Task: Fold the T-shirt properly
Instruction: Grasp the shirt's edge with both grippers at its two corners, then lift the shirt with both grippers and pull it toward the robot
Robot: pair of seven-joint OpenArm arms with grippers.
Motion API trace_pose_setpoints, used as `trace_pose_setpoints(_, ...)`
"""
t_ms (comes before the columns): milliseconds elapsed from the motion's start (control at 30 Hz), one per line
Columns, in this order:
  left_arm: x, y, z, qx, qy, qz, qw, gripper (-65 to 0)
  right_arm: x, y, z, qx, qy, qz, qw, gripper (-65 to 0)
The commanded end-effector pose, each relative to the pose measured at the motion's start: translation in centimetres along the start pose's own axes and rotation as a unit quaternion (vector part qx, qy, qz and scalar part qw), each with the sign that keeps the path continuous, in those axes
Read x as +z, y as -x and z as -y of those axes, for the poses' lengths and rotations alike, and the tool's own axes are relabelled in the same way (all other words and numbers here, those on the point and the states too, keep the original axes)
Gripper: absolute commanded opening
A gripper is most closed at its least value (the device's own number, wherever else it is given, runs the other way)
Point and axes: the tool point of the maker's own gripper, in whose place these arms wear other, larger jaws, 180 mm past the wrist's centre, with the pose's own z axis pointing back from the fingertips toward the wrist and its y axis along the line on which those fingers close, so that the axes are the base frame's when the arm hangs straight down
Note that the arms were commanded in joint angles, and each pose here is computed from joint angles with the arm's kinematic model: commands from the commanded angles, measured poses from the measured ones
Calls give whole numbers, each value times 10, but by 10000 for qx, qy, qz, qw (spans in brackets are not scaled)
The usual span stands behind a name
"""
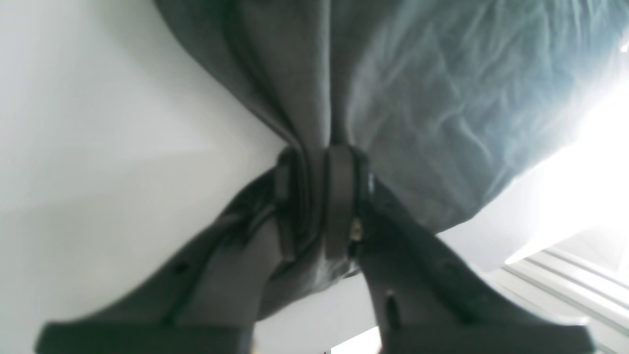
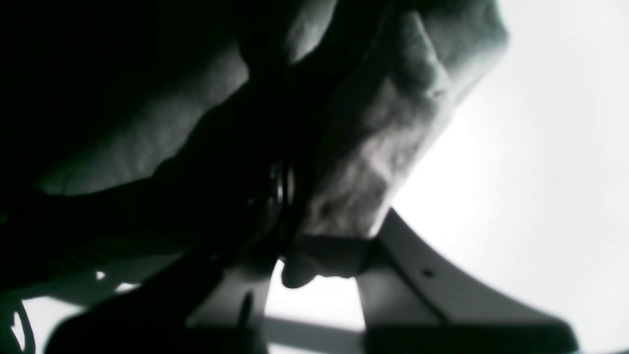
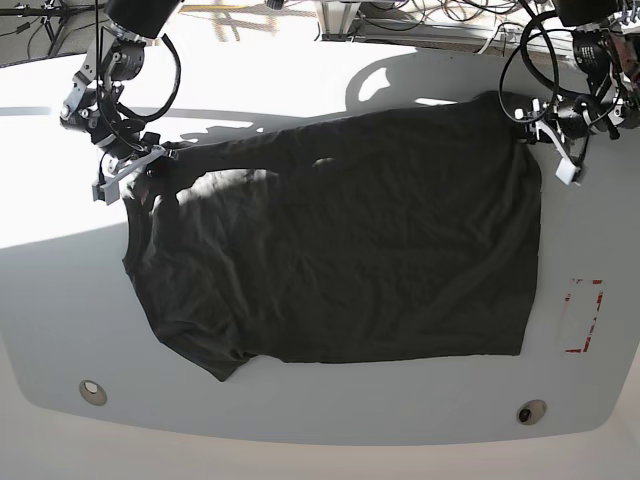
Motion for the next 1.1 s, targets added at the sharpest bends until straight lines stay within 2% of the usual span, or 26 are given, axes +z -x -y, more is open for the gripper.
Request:
trace_pose_setpoints(0,-6,8,4,-211,-39,-388,9990,-622,5,-13,0,106,0,163,9998,-629)
trace_pose_setpoints(100,-10,0,15,-438,48,-390,9983,-626,9,-19,-2,184,20,258,9995,-629)
trace_pose_setpoints(267,4,-27,29,-946,-58,-39,9955,-626,23,-34,-8,422,94,520,9977,-629)
trace_pose_setpoints(500,40,-84,61,-1869,-324,809,9785,-626,53,-60,-22,916,245,921,9912,-629)
trace_pose_setpoints(767,71,-135,69,-2189,-589,1553,9615,-628,79,-88,-37,1313,350,1401,9808,-629)
trace_pose_setpoints(1067,97,-176,68,-2229,-789,2150,9475,-647,95,-122,-34,1639,516,1745,9695,-629)
